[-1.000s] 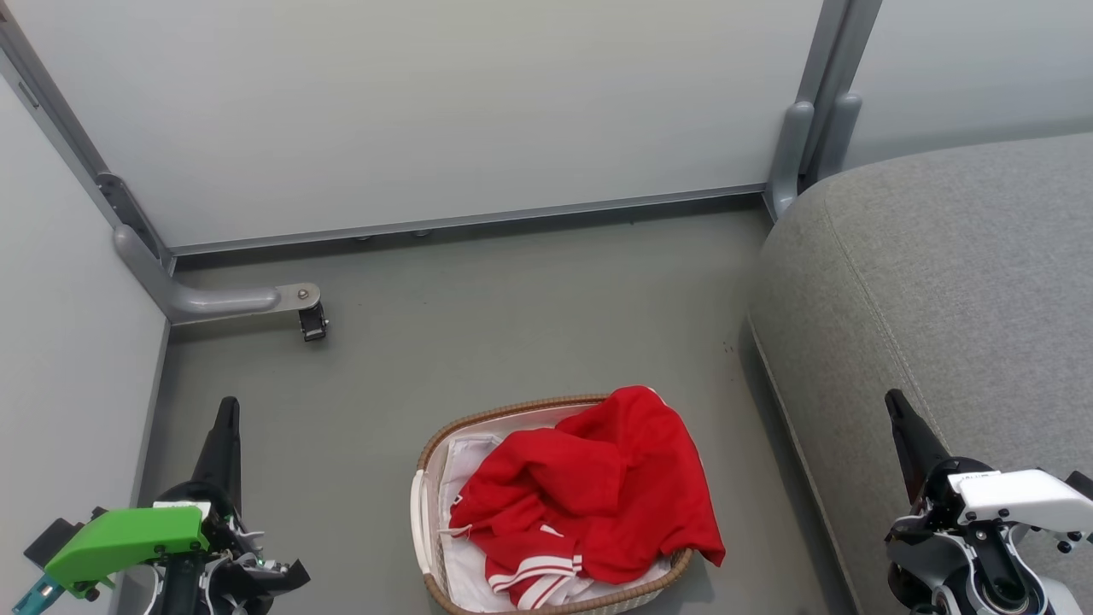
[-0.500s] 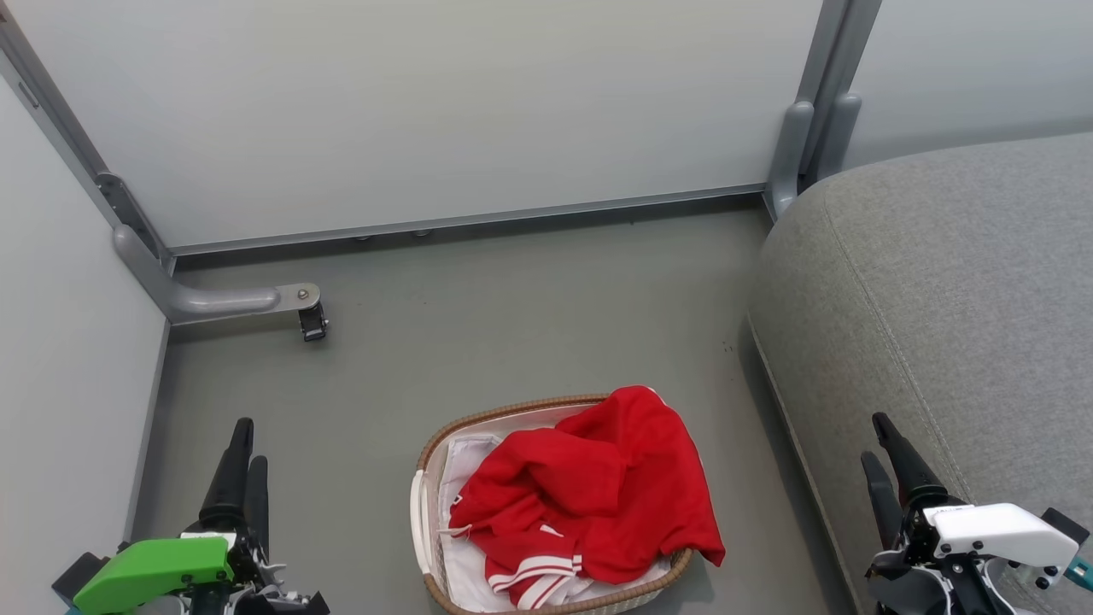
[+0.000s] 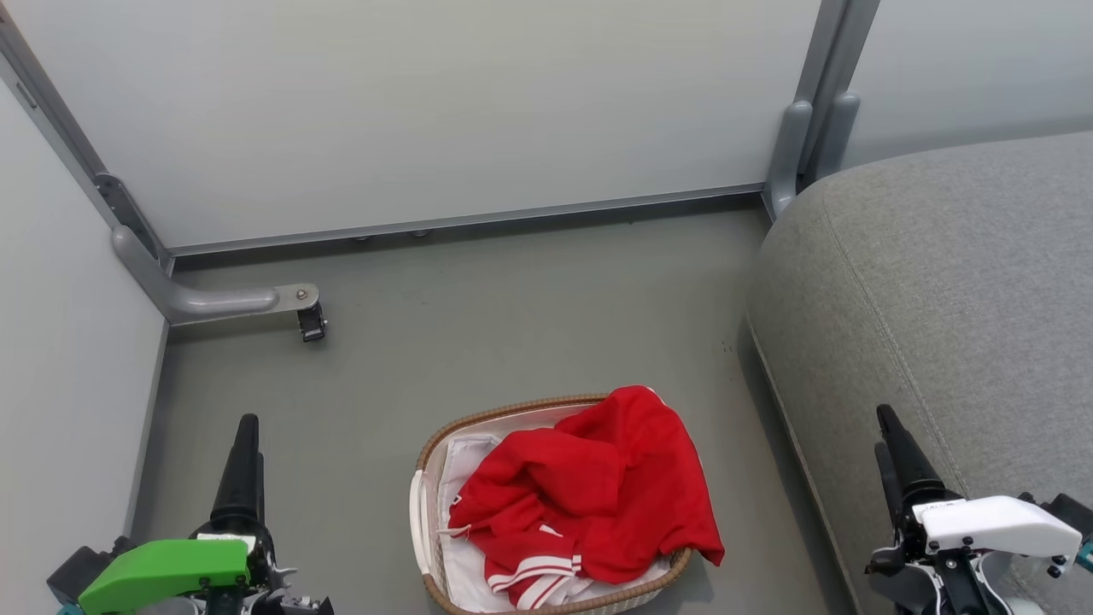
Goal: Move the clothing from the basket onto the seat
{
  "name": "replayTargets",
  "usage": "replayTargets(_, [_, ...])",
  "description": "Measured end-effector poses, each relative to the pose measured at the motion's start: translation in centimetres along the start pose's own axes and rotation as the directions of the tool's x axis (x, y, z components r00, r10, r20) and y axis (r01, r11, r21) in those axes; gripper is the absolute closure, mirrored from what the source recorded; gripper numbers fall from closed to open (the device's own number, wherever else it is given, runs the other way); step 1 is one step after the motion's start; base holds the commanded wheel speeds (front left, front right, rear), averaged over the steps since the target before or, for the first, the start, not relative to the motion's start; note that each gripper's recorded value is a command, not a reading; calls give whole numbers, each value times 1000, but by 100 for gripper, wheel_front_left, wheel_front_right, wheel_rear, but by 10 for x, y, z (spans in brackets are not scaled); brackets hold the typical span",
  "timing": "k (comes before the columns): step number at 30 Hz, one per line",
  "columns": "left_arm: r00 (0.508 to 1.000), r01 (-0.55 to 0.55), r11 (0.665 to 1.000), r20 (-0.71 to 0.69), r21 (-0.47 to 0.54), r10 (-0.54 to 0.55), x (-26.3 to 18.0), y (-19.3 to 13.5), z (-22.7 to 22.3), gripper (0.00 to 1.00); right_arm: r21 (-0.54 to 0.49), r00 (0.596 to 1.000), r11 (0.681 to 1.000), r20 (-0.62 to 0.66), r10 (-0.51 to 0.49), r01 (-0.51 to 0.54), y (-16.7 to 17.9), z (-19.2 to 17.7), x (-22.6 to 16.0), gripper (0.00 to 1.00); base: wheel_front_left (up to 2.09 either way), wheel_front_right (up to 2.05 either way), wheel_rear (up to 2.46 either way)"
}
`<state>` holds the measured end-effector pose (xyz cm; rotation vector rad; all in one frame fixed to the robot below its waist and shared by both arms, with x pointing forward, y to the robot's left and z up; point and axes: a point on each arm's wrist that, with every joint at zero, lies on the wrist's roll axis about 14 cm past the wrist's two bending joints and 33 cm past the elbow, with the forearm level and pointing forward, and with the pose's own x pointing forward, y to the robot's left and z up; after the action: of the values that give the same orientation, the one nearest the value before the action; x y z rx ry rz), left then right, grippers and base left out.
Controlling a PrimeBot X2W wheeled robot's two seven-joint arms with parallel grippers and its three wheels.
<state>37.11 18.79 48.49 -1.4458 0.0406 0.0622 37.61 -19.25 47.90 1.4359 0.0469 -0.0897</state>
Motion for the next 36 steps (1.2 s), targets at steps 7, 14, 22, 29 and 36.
replayTargets(7, [1000,19,996,5,89,-19,-1,-6,-1,0,-141,999,989,13,38,-35,12,2,2,0,0,0,0])
replayTargets(14, [999,37,974,5,224,-39,-1,-11,-3,0,-254,998,966,13,59,-53,18,1,1,0,0,0,0])
replayTargets(22, [998,57,930,-8,363,-58,-1,-16,-9,0,-393,996,916,3,85,-77,24,-3,1,0,0,0,0])
replayTargets(29, [999,49,865,-16,500,-47,-4,-13,-14,0,-498,995,862,-10,100,-92,27,-9,1,0,0,0,0])
replayTargets(36, [998,59,796,-32,602,-50,-5,-13,-21,0,-588,993,801,-32,115,-112,29,-16,1,0,0,0,0])
